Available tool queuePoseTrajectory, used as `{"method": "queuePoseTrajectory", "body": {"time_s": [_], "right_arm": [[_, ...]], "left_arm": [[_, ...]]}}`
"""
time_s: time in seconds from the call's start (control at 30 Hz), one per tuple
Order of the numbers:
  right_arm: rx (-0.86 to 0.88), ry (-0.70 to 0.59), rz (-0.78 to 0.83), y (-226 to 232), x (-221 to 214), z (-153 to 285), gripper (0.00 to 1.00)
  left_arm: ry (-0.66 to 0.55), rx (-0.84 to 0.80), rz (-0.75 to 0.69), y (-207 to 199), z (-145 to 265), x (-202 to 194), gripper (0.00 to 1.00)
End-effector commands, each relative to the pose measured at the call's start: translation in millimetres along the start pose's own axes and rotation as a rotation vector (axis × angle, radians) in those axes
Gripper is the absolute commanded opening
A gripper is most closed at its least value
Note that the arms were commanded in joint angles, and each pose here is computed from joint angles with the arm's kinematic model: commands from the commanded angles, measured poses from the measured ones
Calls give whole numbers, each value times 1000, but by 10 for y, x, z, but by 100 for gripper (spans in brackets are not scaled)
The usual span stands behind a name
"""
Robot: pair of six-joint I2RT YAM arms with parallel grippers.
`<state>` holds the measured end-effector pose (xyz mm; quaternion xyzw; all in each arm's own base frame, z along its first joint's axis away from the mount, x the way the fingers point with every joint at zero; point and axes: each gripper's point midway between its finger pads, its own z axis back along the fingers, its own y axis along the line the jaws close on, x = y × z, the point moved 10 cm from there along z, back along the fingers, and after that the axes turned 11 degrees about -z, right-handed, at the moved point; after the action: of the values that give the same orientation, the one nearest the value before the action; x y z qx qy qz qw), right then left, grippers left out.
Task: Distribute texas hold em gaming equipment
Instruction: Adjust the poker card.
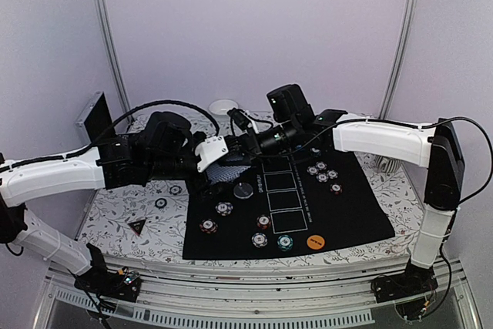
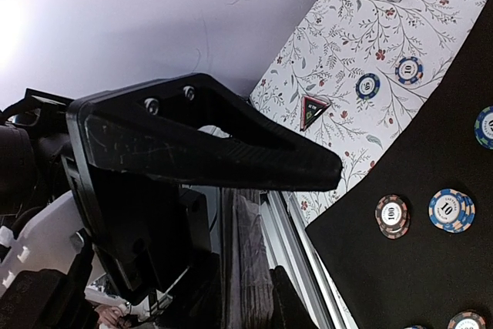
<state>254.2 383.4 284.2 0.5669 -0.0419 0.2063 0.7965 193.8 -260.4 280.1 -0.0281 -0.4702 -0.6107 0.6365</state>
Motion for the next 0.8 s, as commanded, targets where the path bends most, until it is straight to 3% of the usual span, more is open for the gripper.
{"method": "queuePoseTrajectory", "body": {"time_s": [0.0, 0.27, 0.43, 0.77], "right_arm": [[58, -2, 57, 164, 56, 3, 2], [51, 8, 44, 104, 57, -40, 2], [52, 6, 47, 117, 60, -35, 2], [56, 16, 46, 101, 54, -45, 3]], "left_arm": [[24, 26, -28, 22, -16, -76, 98], [-53, 53, -28, 75, 50, 16, 95], [-55, 59, -41, 80, 52, 19, 67], [-46, 76, -36, 81, 41, -15, 61]]}}
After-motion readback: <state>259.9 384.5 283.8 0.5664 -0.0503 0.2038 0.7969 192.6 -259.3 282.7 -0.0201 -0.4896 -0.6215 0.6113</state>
